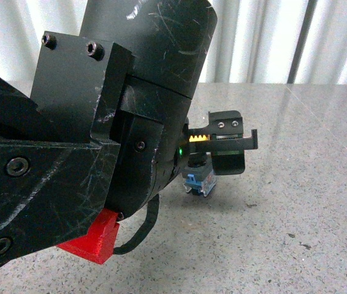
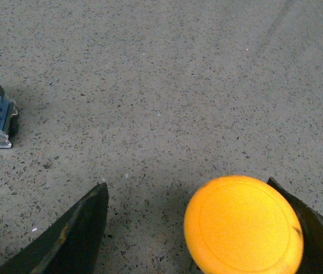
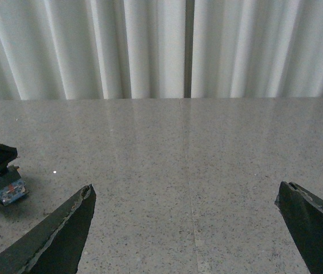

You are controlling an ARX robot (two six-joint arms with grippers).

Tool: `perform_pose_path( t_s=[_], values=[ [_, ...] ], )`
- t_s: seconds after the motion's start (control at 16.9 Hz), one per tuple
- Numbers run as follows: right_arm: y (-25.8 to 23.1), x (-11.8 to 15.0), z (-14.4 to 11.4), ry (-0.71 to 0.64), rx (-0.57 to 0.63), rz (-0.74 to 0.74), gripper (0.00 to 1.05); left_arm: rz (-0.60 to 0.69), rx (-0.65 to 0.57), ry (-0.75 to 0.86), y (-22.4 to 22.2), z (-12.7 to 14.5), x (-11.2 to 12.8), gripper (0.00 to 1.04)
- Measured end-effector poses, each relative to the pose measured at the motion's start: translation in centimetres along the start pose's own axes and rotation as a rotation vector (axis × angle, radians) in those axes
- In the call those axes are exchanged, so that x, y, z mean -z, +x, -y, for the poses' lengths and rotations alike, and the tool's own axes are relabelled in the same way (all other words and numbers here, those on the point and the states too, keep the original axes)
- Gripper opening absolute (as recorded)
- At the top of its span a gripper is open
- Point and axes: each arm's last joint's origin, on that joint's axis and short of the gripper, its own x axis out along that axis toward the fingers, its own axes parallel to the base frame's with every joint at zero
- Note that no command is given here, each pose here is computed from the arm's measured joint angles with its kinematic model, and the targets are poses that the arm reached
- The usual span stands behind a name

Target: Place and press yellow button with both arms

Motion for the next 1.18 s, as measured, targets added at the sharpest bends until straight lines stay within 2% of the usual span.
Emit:
perform_pose_path(
  t_s=[0.06,0.35,0.59,0.77,0.94,1.0,1.06,1.18],
  values=[
    [0.0,0.0,0.0,0.0,0.0,0.0,0.98,0.002,0.001,-0.001,0.0,0.0,-0.1,0.98],
    [0.0,0.0,0.0,0.0,0.0,0.0,0.98,0.048,0.008,-0.015,-0.6,-0.2,-1.5,0.98],
    [0.0,0.0,0.0,0.0,0.0,0.0,0.98,0.184,0.02,0.013,-2.9,-1.5,-4.4,0.98],
    [0.0,0.0,0.0,0.0,0.0,0.0,0.98,0.319,-0.02,0.069,-6.3,-4.8,-6.9,0.98],
    [0.0,0.0,0.0,0.0,0.0,0.0,0.98,0.458,-0.045,0.144,-11.0,-9.5,-7.6,0.98],
    [0.0,0.0,0.0,0.0,0.0,0.0,0.98,0.477,-0.07,0.155,-12.3,-10.3,-7.4,0.96],
    [0.0,0.0,0.0,0.0,0.0,0.0,0.98,0.464,-0.161,0.139,-14.6,-12.0,-6.2,0.84],
    [0.0,0.0,0.0,0.0,0.0,0.0,0.98,0.468,-0.208,0.127,-17.0,-14.4,-3.1,0.64]
  ],
)
